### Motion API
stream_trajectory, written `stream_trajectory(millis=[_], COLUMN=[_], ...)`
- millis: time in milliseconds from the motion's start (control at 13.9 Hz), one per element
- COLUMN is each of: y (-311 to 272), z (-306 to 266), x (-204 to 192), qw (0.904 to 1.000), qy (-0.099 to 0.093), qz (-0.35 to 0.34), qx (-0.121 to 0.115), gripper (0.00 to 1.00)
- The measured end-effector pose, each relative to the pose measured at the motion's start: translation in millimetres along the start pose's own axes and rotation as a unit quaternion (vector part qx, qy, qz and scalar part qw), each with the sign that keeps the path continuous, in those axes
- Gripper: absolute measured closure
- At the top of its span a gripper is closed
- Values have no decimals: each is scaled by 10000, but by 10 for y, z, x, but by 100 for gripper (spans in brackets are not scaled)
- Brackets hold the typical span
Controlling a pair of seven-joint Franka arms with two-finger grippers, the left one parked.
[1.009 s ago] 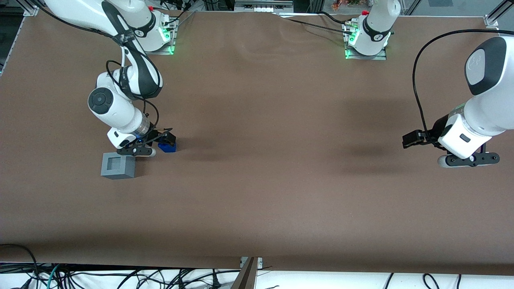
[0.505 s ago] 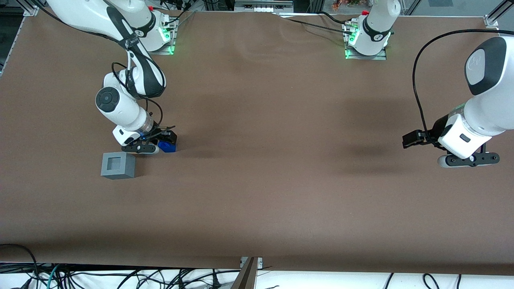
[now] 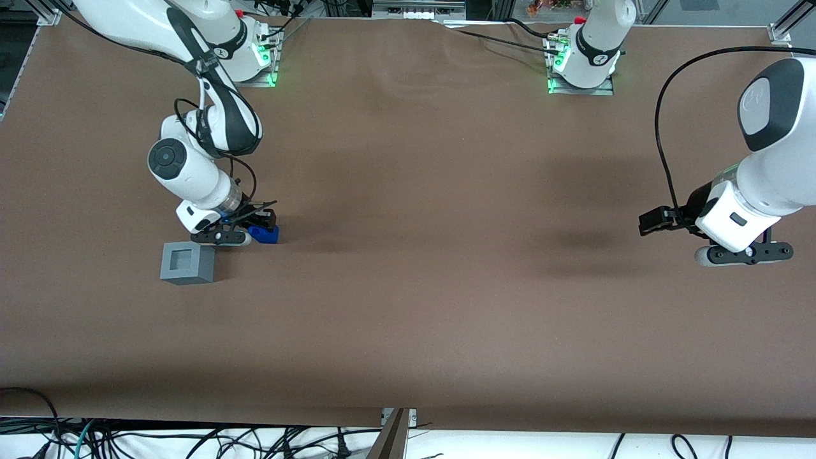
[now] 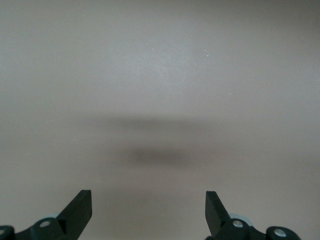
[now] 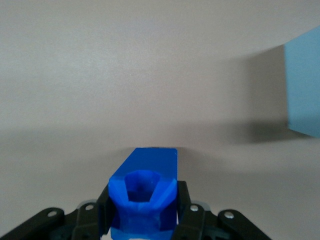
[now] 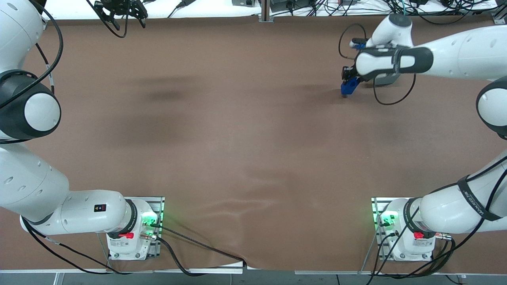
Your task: Insert blue part into gray base with right arm
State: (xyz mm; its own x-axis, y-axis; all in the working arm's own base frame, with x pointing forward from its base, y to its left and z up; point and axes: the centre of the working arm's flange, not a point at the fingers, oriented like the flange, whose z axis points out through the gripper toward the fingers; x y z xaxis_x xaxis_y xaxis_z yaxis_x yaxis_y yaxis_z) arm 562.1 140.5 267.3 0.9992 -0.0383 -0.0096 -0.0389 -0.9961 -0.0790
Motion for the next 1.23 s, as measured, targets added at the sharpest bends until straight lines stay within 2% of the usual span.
stream_trajectory(millis=[216, 432, 721, 1009, 1225], y=[248, 905, 1555, 1675, 1683], z=[-806, -1216, -1011, -751, -666], x=[298, 550, 736, 866, 937], qw=[9990, 9975, 9943, 9926, 9926], qy=[-351, -319, -433, -554, -533], qz=[-239, -603, -966, -1074, -1086], qx=[-154, -186, -131, -96, -97], gripper=[49, 49, 49, 49, 49])
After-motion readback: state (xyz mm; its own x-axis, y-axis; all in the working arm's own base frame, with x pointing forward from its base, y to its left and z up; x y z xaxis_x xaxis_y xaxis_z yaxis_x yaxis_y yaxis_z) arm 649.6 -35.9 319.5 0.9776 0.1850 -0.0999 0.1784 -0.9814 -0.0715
